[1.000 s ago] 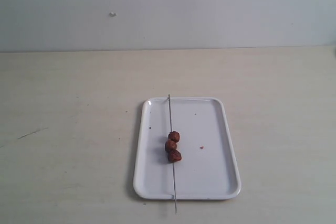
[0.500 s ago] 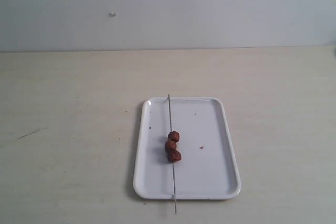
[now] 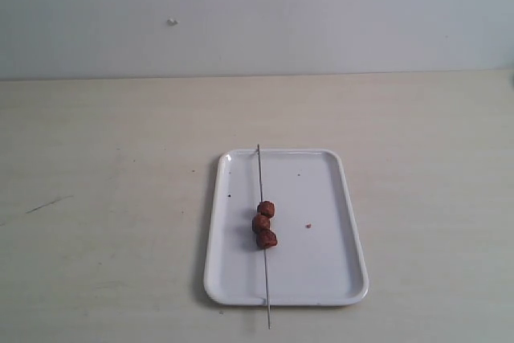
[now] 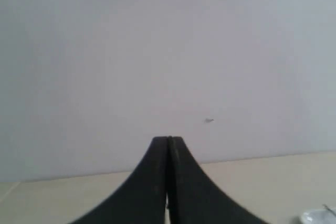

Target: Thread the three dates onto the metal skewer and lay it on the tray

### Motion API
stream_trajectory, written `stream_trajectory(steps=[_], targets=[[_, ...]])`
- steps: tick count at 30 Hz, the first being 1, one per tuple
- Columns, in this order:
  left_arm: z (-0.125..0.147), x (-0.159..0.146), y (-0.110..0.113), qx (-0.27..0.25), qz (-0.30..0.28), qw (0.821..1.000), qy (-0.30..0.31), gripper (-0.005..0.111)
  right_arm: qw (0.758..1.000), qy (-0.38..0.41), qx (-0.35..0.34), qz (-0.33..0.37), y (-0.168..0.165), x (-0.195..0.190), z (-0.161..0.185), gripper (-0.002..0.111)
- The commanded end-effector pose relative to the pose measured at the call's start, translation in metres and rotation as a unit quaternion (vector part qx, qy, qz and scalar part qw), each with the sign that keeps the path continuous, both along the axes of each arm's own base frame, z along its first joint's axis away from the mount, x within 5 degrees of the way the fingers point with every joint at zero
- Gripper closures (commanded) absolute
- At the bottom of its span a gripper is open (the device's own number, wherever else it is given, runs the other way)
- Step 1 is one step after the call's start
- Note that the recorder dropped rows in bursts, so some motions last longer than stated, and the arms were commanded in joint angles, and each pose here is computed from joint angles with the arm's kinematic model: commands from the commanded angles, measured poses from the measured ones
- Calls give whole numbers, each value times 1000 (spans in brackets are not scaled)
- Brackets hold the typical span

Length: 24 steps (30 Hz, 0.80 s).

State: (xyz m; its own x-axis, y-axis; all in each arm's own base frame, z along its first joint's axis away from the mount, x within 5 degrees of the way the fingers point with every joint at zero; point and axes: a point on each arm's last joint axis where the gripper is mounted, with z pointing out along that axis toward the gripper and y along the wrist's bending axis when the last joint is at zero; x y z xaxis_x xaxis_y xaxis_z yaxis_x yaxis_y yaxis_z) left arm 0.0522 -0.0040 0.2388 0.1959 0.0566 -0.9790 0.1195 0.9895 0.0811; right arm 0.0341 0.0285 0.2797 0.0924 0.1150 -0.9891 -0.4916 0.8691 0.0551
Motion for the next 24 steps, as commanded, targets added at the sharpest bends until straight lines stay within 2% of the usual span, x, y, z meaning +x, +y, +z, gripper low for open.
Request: stream_trajectory(steps=[1,2,4,8,13,24], targets=[[-17,-2,-14,0,-78,993,88,107,1000,-2,-6,0,0,0,-2,108],[-23,-1,-14,-9,-77,990,115,107,1000,-2,-6,0,0,0,-2,108],[-36,0,-10,-58,-57,983,162,107,1000,-2,-6,0,0,0,-2,108],[-46,2,-7,-125,-36,974,186,107,1000,-2,-6,0,0,0,-2,108],[-56,1,-5,-121,-22,963,240,107,1000,-2,-6,0,0,0,-2,108],[-57,0,-5,-121,-22,963,241,107,1000,-2,-6,0,0,0,-2,108]])
